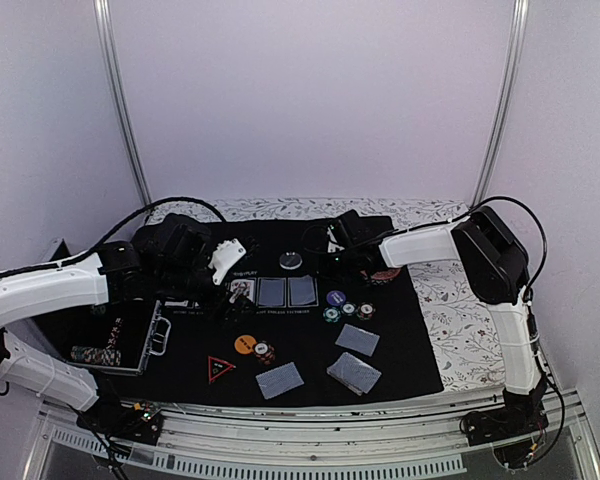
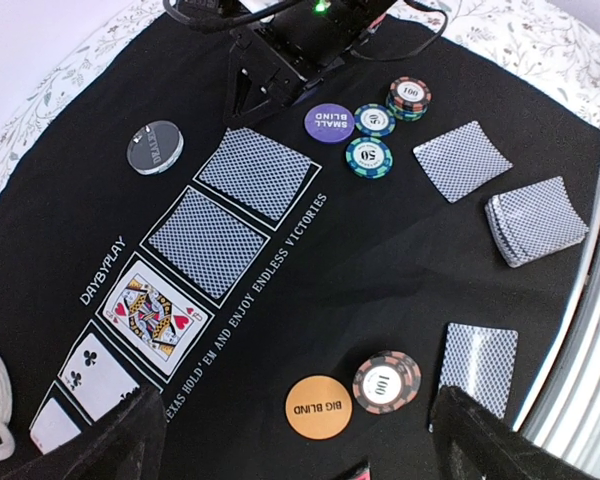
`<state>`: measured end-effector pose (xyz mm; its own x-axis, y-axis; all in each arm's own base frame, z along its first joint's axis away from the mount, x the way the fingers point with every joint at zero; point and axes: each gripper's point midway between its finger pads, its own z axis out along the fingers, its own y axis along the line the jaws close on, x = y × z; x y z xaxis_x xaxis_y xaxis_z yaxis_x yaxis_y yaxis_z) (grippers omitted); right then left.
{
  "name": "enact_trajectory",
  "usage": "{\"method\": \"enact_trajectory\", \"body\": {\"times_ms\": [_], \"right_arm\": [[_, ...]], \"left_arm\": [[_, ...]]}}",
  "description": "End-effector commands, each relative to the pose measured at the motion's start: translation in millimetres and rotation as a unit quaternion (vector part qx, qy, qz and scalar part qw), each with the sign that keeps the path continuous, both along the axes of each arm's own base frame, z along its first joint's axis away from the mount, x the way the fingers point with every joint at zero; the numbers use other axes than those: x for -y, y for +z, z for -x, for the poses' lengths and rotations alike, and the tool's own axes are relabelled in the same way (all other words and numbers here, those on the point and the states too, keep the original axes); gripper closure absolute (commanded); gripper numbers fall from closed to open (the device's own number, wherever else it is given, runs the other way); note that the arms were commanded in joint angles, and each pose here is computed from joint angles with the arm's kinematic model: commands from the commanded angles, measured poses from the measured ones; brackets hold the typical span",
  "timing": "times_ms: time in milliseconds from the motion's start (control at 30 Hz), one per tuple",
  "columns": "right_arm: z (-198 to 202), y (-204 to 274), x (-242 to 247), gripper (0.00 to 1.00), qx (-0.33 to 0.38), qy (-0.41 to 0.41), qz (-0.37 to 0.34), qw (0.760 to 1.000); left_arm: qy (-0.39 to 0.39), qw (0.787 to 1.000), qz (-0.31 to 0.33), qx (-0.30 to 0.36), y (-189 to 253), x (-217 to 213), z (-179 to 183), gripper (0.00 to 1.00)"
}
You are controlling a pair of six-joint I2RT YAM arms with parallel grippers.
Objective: Distribute texas hold em gaming equipment
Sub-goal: Place the poker card in the community card area, then reset both arms
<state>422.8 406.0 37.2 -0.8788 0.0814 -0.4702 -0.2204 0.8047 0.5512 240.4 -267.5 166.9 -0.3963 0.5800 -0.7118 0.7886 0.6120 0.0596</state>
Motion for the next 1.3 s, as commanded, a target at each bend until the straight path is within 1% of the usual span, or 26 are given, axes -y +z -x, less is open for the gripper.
{"method": "enact_trajectory", "body": {"times_ms": [0, 200, 233, 300, 367, 433, 467, 500, 533, 600, 700, 767, 833, 867, 900, 933, 967, 1067, 1133, 1200, 1233, 1267], "right_arm": [[-5, 11, 0, 0.92, 0.008, -0.002, -0.008, 1.000], [-6, 47, 7, 0.82, 0.039, -0.009, -0.008, 0.999], [-6, 55, 8, 0.77, 0.045, -0.009, -0.009, 0.999], [-5, 75, 8, 0.70, 0.059, -0.006, -0.016, 0.998], [-2, 107, 5, 0.61, 0.084, 0.002, -0.028, 0.996], [-1, 141, 5, 0.46, 0.114, 0.014, -0.029, 0.993], [0, 159, 6, 0.32, 0.129, 0.022, -0.031, 0.991], [3, 178, 7, 0.09, 0.150, 0.035, -0.030, 0.988], [5, 198, 12, 0.00, 0.173, 0.041, -0.028, 0.984], [10, 236, 30, 0.01, 0.225, 0.048, -0.014, 0.973], [10, 282, 86, 0.01, 0.291, 0.018, 0.011, 0.956], [15, 303, 126, 0.01, 0.320, 0.005, 0.010, 0.947], [22, 325, 168, 0.01, 0.357, -0.015, -0.006, 0.934], [27, 332, 191, 0.01, 0.373, -0.031, -0.013, 0.927], [31, 318, 215, 0.01, 0.375, -0.049, -0.007, 0.926], [36, 319, 238, 0.01, 0.390, -0.074, -0.005, 0.918], [43, 327, 267, 0.01, 0.415, -0.104, 0.000, 0.904], [61, 314, 318, 0.01, 0.459, -0.160, 0.031, 0.873], [70, 301, 346, 0.01, 0.481, -0.196, 0.058, 0.853], [76, 282, 370, 0.01, 0.492, -0.237, 0.085, 0.833], [79, 270, 379, 0.01, 0.496, -0.255, 0.100, 0.824], [82, 257, 387, 0.01, 0.498, -0.272, 0.112, 0.816]], "left_arm": [[0.005, 1.000, -0.001, -0.004, -3, -6, -2, 0.05], [0.005, 1.000, -0.001, -0.008, -6, -6, -2, 0.05], [0.005, 1.000, -0.001, -0.008, -6, -6, -2, 0.05], [0.006, 1.000, -0.002, -0.007, -6, -6, -3, 0.05], [0.009, 1.000, -0.001, -0.005, -5, -7, -5, 0.05], [0.016, 1.000, 0.000, 0.002, -2, -9, -8, 0.05], [0.020, 1.000, 0.003, 0.005, 0, -10, -10, 0.05], [0.026, 1.000, 0.006, 0.012, 4, -12, -13, 0.05], [0.034, 0.999, 0.011, 0.020, 8, -15, -17, 0.05], [0.060, 0.997, 0.026, 0.040, 21, -24, -28, 0.05], [0.131, 0.985, 0.075, 0.081, 54, -51, -56, 0.03], [0.202, 0.967, 0.110, 0.105, 78, -90, -83, 0.02], [0.264, 0.945, 0.144, 0.132, 102, -131, -104, 0.02], [0.293, 0.932, 0.156, 0.146, 110, -151, -111, 0.02], [0.328, 0.917, 0.164, 0.157, 113, -173, -119, 0.02], [0.362, 0.901, 0.170, 0.167, 115, -195, -125, 0.02], [0.394, 0.884, 0.179, 0.175, 116, -214, -129, 0.02], [0.459, 0.839, 0.188, 0.225, 116, -264, -134, 0.02], [0.476, 0.806, 0.201, 0.290, 126, -288, -132, 0.02], [0.489, 0.772, 0.200, 0.354, 128, -307, -125, 0.02], [0.498, 0.755, 0.193, 0.379, 124, -316, -121, 0.02], [0.504, 0.744, 0.185, 0.397, 118, -323, -117, 0.02]]}}
